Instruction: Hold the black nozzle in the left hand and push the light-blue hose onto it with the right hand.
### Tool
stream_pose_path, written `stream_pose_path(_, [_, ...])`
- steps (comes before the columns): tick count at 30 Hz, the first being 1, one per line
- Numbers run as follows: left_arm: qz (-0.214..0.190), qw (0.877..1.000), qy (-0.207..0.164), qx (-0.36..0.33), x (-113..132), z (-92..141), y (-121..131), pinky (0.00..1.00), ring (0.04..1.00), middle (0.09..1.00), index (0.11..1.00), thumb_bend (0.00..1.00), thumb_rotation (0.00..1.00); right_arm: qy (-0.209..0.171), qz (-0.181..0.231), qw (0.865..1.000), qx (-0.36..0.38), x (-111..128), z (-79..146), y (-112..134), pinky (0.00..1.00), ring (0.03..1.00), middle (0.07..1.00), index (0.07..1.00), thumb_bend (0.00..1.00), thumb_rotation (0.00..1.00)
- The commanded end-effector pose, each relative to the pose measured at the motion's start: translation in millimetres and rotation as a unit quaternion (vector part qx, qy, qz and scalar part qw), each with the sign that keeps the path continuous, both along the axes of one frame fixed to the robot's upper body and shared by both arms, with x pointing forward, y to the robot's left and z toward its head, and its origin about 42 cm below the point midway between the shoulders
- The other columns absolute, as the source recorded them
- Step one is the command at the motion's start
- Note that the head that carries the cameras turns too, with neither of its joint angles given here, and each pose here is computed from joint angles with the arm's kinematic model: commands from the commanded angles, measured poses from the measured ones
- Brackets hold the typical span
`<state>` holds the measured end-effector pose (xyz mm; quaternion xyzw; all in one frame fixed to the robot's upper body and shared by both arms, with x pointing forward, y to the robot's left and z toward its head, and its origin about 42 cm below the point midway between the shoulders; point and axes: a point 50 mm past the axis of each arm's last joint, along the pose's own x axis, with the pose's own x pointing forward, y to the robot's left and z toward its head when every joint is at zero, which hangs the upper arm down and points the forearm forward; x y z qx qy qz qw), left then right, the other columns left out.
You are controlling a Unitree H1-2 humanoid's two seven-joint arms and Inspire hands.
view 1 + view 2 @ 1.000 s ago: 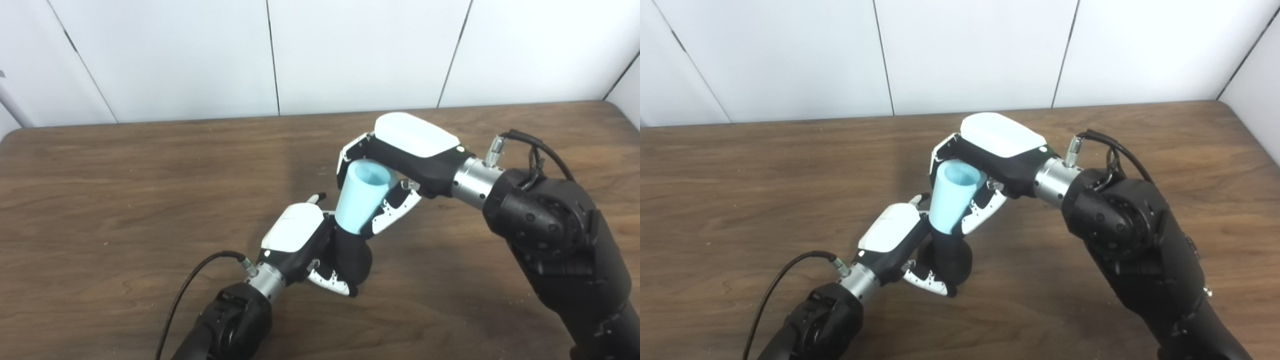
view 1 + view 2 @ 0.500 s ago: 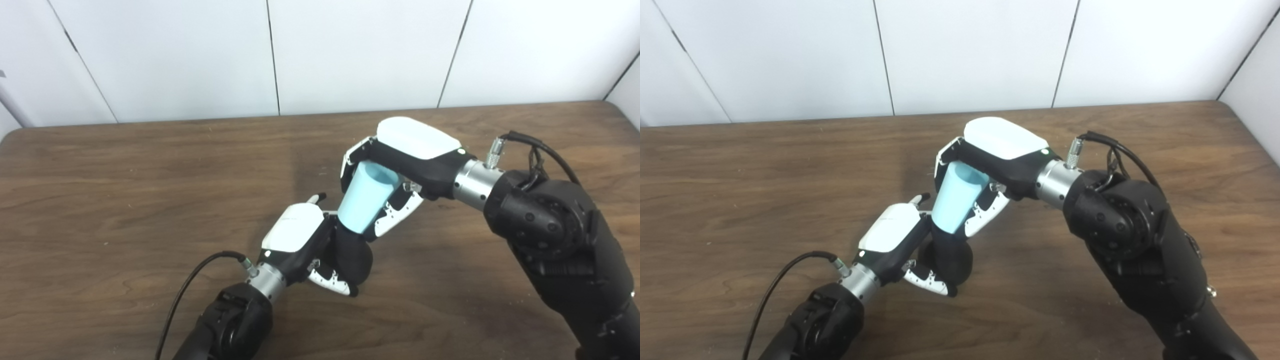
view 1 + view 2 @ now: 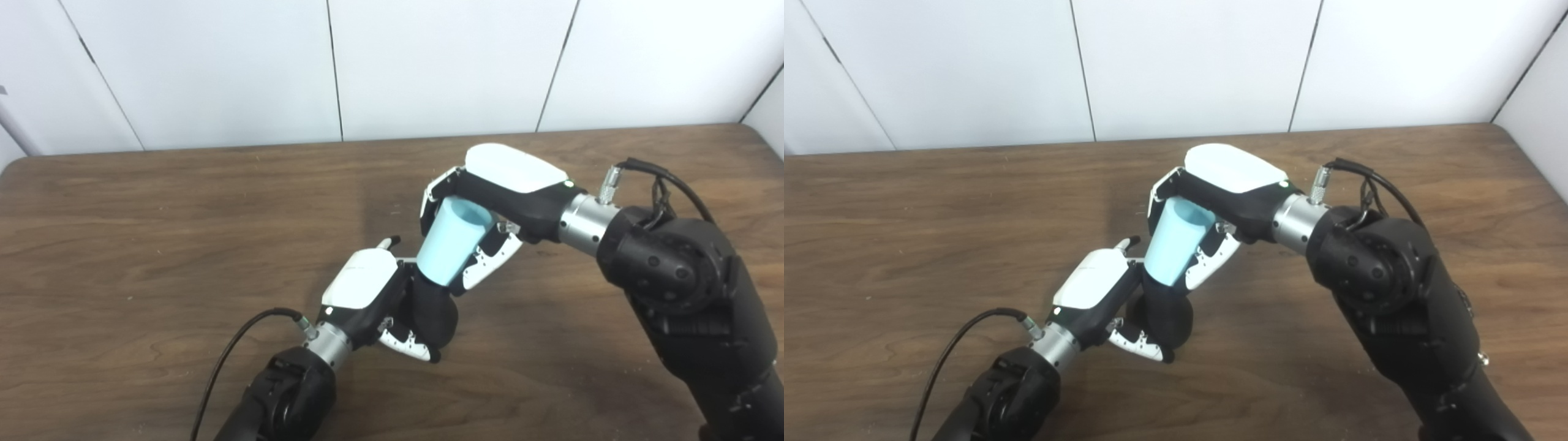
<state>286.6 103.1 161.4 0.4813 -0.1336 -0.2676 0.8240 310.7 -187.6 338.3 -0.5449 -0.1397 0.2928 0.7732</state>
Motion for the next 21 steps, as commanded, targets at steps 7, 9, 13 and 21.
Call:
stream_pose_path(7, [-0.004,0.996,0.077,0.048,-7,-37,0,1.0,0.651,0.461,0.493,0.52,0.0,-0.051,-0.007,0.998,0.022,0,29,-5,0.3,0.417,0.508,0.501,0.5,0.0])
stream_pose_path(9, [-0.003,0.996,0.078,0.047,-6,-37,0,1.0,0.655,0.462,0.493,0.52,0.0,-0.055,-0.012,0.998,0.024,-1,29,-5,0.29,0.415,0.508,0.501,0.5,0.0])
stream_pose_path(13, [-0.003,0.996,0.078,0.047,-6,-38,1,1.0,0.661,0.483,0.487,0.52,0.0,-0.048,-0.015,0.998,0.024,-1,23,-5,0.29,0.416,0.509,0.502,0.5,0.0])
stream_pose_path(21, [-0.003,0.996,0.081,0.041,-6,-36,1,1.0,0.664,0.493,0.483,0.52,0.0,-0.022,-0.021,0.999,0.014,-2,6,-5,0.29,0.42,0.513,0.508,0.5,0.0])
